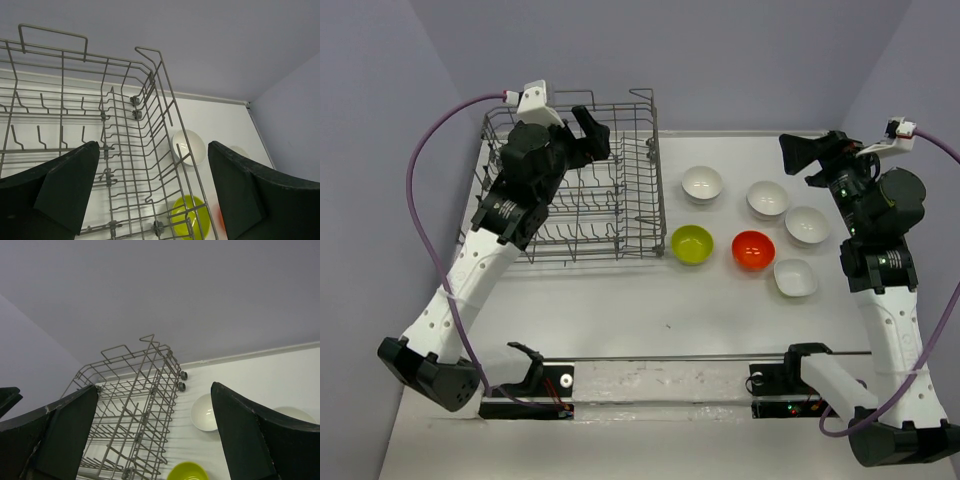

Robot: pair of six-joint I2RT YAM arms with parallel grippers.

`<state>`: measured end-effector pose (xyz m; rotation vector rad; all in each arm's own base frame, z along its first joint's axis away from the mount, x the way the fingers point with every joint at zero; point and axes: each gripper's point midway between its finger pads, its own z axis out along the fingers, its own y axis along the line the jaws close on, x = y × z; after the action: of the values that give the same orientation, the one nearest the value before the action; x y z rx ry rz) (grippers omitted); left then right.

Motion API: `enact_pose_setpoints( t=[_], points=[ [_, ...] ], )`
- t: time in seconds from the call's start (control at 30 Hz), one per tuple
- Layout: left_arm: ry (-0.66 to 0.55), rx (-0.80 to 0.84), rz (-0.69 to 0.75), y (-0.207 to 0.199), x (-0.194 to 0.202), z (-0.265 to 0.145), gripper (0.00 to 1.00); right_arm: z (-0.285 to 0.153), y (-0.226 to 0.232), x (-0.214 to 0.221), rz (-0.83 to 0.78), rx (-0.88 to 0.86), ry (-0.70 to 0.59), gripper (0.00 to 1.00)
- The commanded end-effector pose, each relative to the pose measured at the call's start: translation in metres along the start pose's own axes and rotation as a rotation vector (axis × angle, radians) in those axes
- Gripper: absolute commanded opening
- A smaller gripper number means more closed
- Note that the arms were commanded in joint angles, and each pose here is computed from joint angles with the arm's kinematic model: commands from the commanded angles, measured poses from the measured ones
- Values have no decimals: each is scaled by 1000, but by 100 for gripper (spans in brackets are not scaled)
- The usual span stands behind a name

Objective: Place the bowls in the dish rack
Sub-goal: Pick up the bowl from the center of the board.

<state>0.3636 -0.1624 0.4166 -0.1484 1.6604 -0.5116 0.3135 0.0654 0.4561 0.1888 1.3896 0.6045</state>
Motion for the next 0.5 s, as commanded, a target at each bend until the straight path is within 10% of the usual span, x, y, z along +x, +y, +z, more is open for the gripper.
enact_pose_setpoints(
  t=[0.0, 0.47],
  points=[
    [-18, 57, -5, -24, -8, 10, 99, -5, 2, -13, -30, 10, -33, 100],
    [8, 51, -2, -26, 8, 14, 99, 41, -45, 55, 34, 129, 200, 100]
  ],
)
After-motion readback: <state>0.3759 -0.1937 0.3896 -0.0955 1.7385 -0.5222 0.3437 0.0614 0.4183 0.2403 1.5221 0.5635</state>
